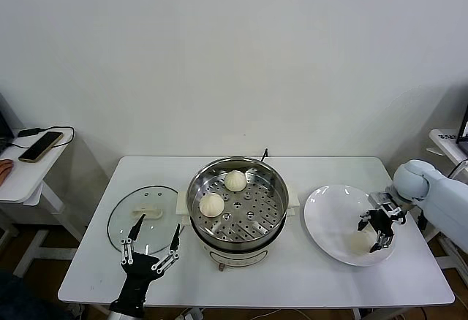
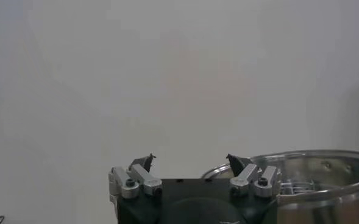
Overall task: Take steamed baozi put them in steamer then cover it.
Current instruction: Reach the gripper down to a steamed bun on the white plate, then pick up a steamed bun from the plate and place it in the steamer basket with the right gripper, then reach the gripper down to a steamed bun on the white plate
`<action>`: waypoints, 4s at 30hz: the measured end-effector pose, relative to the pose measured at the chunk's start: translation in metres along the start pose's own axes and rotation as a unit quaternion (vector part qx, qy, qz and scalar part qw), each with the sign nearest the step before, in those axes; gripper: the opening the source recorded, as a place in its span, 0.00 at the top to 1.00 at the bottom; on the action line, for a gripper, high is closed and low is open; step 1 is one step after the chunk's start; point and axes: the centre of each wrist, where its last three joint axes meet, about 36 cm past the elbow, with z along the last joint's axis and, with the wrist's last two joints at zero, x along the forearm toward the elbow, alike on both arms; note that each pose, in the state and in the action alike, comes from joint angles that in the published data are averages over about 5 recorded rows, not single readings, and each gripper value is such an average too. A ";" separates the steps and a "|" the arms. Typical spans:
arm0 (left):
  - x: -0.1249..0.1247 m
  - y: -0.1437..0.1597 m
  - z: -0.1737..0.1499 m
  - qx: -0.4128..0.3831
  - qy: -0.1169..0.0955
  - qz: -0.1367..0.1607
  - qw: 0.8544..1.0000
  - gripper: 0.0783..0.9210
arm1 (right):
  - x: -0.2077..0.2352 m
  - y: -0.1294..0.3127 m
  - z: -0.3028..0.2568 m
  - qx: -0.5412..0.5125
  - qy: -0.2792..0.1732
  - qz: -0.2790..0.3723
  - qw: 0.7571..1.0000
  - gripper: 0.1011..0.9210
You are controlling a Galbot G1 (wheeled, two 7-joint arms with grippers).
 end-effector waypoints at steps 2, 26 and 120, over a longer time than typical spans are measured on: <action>0.000 0.000 -0.001 0.001 -0.001 0.001 1.000 0.12 | 0.012 -0.005 -0.006 0.011 -0.001 0.005 1.000 0.27; -0.004 0.000 -0.001 0.002 -0.010 0.006 1.000 0.12 | 0.207 -0.072 -0.290 0.387 0.001 0.068 0.920 0.32; -0.004 0.004 0.004 0.001 -0.007 -0.004 1.000 0.12 | 0.008 -0.032 0.054 -0.074 0.033 0.031 0.996 0.12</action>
